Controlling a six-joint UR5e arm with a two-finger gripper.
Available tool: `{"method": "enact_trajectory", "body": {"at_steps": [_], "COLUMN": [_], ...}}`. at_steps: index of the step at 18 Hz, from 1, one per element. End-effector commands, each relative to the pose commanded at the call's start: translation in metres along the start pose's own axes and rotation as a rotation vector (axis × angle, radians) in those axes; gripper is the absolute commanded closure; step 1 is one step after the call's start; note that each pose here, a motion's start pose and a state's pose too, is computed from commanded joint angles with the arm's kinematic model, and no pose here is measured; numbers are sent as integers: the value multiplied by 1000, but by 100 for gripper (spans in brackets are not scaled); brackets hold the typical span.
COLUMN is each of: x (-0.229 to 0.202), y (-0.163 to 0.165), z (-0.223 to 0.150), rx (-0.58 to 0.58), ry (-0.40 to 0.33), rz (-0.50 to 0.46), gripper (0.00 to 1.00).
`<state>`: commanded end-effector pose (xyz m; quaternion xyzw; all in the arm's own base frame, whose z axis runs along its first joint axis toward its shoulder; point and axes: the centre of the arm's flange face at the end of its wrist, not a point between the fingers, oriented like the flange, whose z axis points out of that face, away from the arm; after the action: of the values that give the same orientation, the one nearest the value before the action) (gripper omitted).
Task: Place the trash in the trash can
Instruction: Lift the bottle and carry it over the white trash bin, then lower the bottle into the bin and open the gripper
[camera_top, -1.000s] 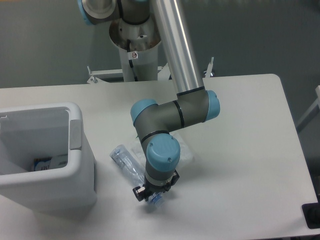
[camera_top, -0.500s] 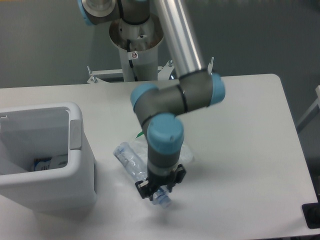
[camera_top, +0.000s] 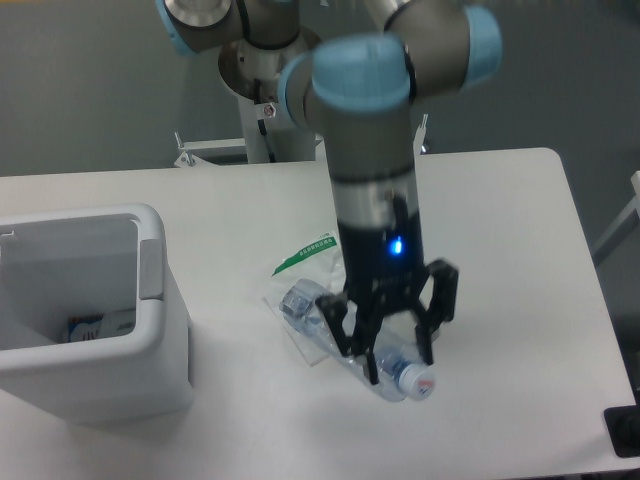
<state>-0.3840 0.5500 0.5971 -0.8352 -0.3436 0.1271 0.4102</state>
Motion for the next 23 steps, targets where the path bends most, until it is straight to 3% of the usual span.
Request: {"method": "enact_trajectory", "body": {"at_steps": [5,10,23], "x": [80,122,235], "y": [9,17,105], "z": [-47,-74,-58], "rx": [32,46,-107], "ry": [94,150,286], "rz": [56,88,171], "gripper": [36,36,34]}}
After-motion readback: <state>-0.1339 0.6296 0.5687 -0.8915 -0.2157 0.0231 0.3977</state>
